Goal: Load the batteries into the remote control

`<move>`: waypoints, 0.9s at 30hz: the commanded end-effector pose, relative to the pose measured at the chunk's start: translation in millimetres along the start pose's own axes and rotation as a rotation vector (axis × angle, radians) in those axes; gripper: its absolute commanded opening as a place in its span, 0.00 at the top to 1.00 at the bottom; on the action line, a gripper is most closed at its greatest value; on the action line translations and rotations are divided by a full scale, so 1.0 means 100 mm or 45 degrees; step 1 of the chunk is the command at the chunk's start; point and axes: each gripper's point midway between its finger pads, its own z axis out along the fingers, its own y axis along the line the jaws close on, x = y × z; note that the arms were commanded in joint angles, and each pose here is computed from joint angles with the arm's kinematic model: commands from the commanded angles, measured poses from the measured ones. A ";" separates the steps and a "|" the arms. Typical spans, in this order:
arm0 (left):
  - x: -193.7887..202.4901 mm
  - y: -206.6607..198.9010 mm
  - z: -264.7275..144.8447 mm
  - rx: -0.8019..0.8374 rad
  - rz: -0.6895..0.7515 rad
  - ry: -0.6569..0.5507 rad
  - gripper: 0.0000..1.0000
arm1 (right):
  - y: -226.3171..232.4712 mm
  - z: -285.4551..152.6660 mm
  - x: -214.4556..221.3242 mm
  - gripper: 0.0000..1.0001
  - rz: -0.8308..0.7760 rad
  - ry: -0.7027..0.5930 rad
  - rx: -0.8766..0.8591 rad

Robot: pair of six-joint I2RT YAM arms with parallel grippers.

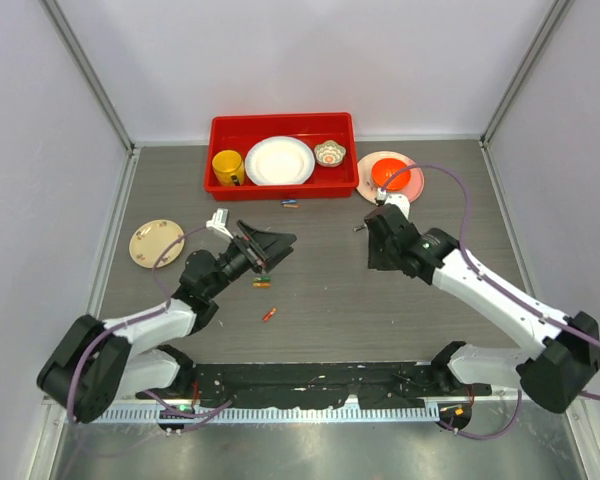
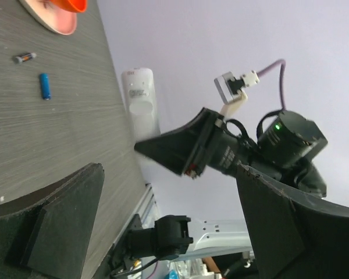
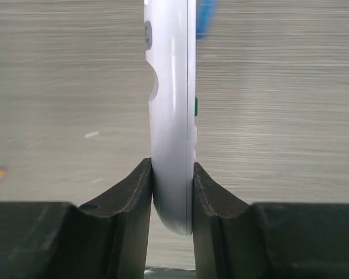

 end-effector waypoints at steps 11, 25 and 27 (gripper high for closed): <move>0.08 0.39 -0.53 -0.276 0.147 -0.053 0.00 | -1.25 0.59 -0.18 0.99 -0.498 0.210 1.064; 0.15 0.53 -0.68 -0.330 0.198 -0.030 0.00 | -1.17 1.14 0.33 0.82 -0.557 0.463 0.932; 0.16 0.56 -0.68 -0.340 0.194 -0.020 0.00 | -1.14 1.15 0.34 0.75 -0.544 0.461 0.899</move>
